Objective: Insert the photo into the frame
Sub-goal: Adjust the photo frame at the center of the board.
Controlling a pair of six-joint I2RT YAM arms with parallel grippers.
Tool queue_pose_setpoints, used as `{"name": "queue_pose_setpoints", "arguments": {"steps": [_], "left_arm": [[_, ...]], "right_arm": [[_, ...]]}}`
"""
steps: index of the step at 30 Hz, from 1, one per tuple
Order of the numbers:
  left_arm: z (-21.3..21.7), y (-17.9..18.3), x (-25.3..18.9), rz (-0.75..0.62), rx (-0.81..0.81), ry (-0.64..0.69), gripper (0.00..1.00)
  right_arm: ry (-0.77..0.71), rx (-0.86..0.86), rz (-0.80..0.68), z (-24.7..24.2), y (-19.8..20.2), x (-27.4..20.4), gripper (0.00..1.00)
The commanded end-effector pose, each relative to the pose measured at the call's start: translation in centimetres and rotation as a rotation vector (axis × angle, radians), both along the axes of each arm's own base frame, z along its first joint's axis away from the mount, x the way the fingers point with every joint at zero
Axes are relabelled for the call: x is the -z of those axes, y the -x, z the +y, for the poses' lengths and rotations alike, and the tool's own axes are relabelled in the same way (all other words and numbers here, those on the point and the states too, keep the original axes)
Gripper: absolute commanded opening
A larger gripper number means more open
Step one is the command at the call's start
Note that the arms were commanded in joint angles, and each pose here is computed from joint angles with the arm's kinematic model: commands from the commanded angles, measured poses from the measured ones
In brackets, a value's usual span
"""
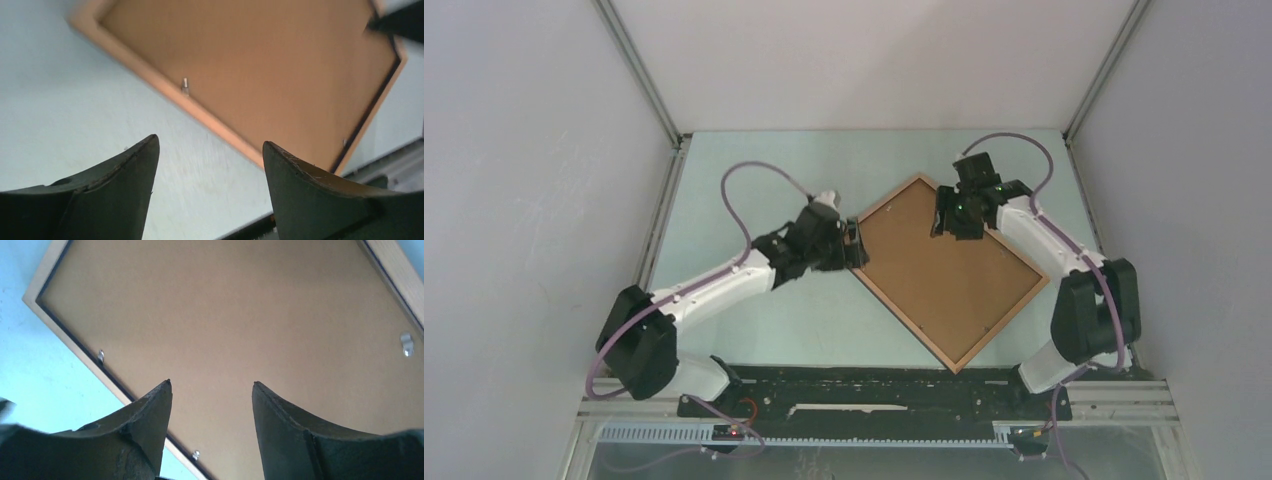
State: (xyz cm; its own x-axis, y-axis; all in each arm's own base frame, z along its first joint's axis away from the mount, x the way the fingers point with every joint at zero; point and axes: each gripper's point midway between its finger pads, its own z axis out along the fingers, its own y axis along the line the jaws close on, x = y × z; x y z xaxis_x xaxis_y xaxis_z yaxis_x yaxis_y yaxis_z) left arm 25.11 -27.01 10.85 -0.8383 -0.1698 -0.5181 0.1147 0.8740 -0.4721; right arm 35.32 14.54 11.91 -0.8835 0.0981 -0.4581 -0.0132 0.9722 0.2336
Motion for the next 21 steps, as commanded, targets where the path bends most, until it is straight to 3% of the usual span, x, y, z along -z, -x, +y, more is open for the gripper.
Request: {"name": "queue_pose_setpoints", "arguments": {"steps": [1,7,14,21], "left_arm": [[2.6,-6.1,-4.3,-0.192,0.134,-0.287,0.8],[3.5,-13.7,-3.1,-0.123,0.111,-0.504,0.8],[0.9,-19.4,0.8,-0.034,0.139,-0.471,0.77],[-0.2,-20.0,3.9,0.033,0.156,-0.435,0.71]], "right_arm": [[-0.077,0.015,-0.006,-0.4,2.6,-0.5,0.67],[-0.149,0.018,-0.061,-0.6,5.2,-1.7,0.67],[-0.178,0.033,-0.096,-2.2,6.0,-2.4,0.67],[-0.199,0.032,-0.092,-2.5,6.5,-1.8,0.67]]}}
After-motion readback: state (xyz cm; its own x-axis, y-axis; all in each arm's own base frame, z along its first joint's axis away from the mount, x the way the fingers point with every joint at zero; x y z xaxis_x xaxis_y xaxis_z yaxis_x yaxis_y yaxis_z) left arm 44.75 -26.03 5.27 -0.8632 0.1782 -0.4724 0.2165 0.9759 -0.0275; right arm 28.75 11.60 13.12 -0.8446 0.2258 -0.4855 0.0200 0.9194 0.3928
